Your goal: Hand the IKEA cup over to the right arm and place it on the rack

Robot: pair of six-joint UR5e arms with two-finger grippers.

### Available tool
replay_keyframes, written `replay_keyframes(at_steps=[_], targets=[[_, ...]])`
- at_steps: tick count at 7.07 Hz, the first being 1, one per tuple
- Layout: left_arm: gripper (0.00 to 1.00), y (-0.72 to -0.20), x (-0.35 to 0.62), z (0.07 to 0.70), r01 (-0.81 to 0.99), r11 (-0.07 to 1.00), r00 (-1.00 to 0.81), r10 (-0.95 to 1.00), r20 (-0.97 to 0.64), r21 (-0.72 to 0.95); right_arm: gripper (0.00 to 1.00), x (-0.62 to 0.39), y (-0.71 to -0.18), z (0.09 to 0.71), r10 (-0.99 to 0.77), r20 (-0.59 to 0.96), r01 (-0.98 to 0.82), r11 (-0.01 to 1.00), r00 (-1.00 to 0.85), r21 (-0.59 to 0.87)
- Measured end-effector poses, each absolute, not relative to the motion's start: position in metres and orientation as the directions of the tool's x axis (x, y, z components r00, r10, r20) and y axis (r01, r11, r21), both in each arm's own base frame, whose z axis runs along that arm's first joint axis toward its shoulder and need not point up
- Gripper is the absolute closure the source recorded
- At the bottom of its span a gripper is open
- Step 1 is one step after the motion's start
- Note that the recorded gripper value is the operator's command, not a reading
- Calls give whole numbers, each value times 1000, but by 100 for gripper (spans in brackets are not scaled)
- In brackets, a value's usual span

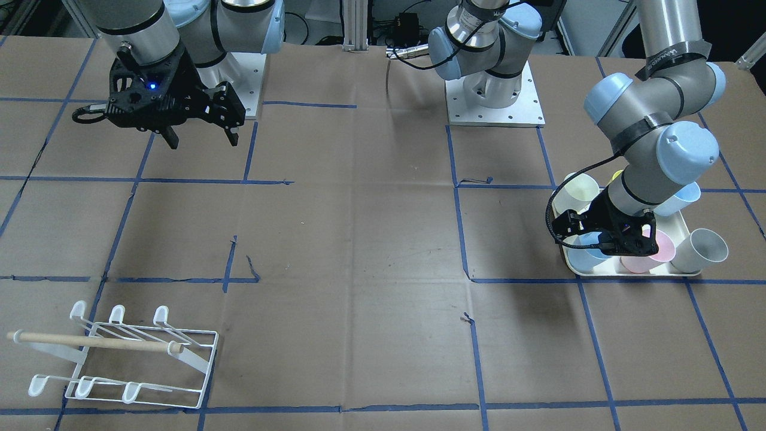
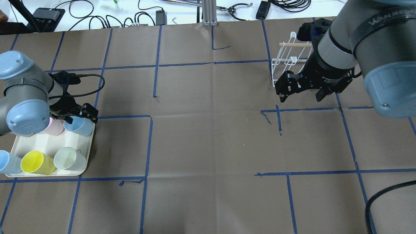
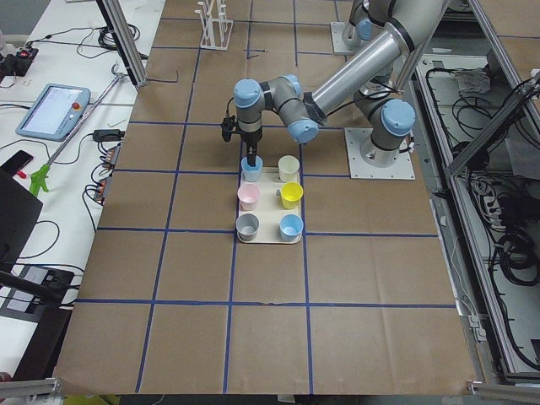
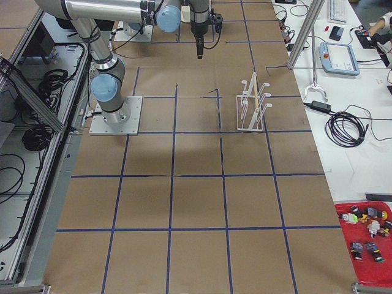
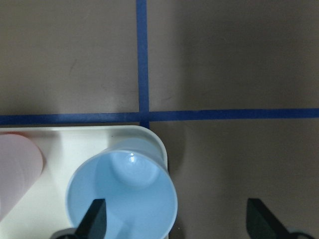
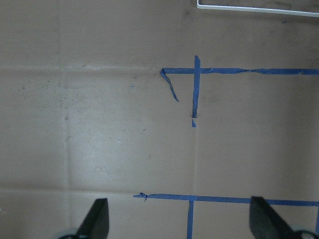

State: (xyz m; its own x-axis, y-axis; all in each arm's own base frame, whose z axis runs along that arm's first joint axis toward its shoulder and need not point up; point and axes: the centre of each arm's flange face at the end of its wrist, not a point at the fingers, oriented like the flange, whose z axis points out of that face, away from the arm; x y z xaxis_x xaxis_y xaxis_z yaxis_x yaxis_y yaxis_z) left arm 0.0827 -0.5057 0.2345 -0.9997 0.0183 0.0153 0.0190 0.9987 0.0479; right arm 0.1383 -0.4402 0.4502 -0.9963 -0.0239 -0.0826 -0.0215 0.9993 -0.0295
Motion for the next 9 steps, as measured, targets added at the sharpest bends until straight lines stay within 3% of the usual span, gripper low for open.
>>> replay_keyframes(at_steps=[1,2,3,5,7,9], targets=[[30,-505,83,232,19,998,-1000,18,16,54,0,139,-441,448,-23,-85,-20,999,-996,-34],[68,-505,84,232,20,998,-1000,19,15,54,0,139,-443,445,-17,-86,-10,997,-996,-72],[95,-505,84,232,21,998,-1000,21,14,53,0,139,-448,441,9,-90,23,988,-996,-156],[100,-506,86,234,22,999,-1000,21,10,47,0,140,-452,423,108,-137,150,923,-985,-355],[100,-507,87,240,23,999,-1000,23,2,29,0,144,-452,428,260,-310,388,778,-915,-494],[100,-509,88,254,21,1000,-1000,21,-13,4,0,150,-448,428,345,-477,564,686,-808,-459]])
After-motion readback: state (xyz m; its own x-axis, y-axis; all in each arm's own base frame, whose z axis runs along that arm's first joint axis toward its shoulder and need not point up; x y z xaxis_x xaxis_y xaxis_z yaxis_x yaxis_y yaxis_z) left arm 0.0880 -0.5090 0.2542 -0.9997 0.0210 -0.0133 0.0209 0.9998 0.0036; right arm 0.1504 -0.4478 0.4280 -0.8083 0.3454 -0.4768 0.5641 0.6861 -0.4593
